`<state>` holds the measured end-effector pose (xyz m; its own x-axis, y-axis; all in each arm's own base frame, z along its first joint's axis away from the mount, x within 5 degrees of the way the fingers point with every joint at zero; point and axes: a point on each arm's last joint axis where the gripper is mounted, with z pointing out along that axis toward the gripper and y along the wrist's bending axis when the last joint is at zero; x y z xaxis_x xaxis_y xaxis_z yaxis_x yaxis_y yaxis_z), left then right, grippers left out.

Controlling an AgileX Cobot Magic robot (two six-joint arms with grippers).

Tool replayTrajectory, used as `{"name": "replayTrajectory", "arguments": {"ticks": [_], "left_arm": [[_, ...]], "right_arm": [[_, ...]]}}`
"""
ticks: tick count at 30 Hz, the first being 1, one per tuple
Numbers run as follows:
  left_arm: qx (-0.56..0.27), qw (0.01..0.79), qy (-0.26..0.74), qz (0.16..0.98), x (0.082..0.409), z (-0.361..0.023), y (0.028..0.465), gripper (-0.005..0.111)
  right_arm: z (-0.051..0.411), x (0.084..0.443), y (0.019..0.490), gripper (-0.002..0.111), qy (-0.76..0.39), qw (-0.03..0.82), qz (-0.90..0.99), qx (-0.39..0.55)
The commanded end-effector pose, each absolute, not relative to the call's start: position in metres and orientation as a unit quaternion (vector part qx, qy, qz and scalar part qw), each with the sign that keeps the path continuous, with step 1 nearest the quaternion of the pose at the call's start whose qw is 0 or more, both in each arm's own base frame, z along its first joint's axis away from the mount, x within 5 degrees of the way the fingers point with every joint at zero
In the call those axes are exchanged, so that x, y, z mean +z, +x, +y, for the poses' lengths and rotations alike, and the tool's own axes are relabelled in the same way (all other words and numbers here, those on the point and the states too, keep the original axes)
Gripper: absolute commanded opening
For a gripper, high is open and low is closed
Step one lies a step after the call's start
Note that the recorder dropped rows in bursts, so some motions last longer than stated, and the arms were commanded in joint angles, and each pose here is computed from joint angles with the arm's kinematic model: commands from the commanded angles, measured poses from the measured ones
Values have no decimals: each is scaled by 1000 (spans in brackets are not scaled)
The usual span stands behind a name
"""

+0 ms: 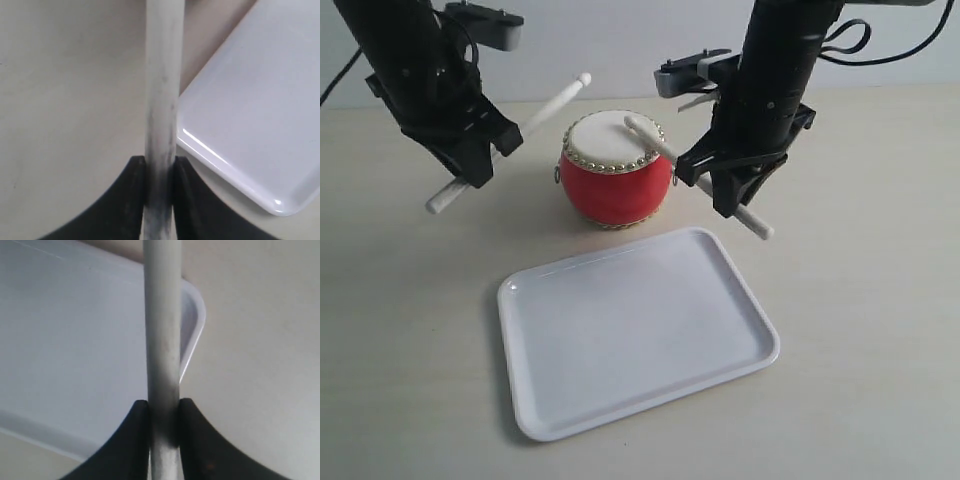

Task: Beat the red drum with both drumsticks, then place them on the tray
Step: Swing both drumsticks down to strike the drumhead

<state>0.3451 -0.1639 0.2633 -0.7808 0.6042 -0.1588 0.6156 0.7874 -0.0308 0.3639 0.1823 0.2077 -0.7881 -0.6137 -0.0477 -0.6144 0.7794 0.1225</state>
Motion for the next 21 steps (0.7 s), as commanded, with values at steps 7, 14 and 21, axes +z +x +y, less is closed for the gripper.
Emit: {"name": "replayTrajectory", "arguments": {"ticks": [7, 14, 21], "left_arm": [[-44, 119, 323, 938, 300, -159, 333, 0], [-53, 116, 310, 942, 298, -161, 333, 0], [-76, 68, 303, 948, 265, -171, 343, 0]], "right_arm": [[179, 232, 360, 0, -324, 36, 943, 57], [175, 264, 351, 0, -325, 76, 941, 62], [166, 310, 333, 0, -326, 136, 933, 68]]}}
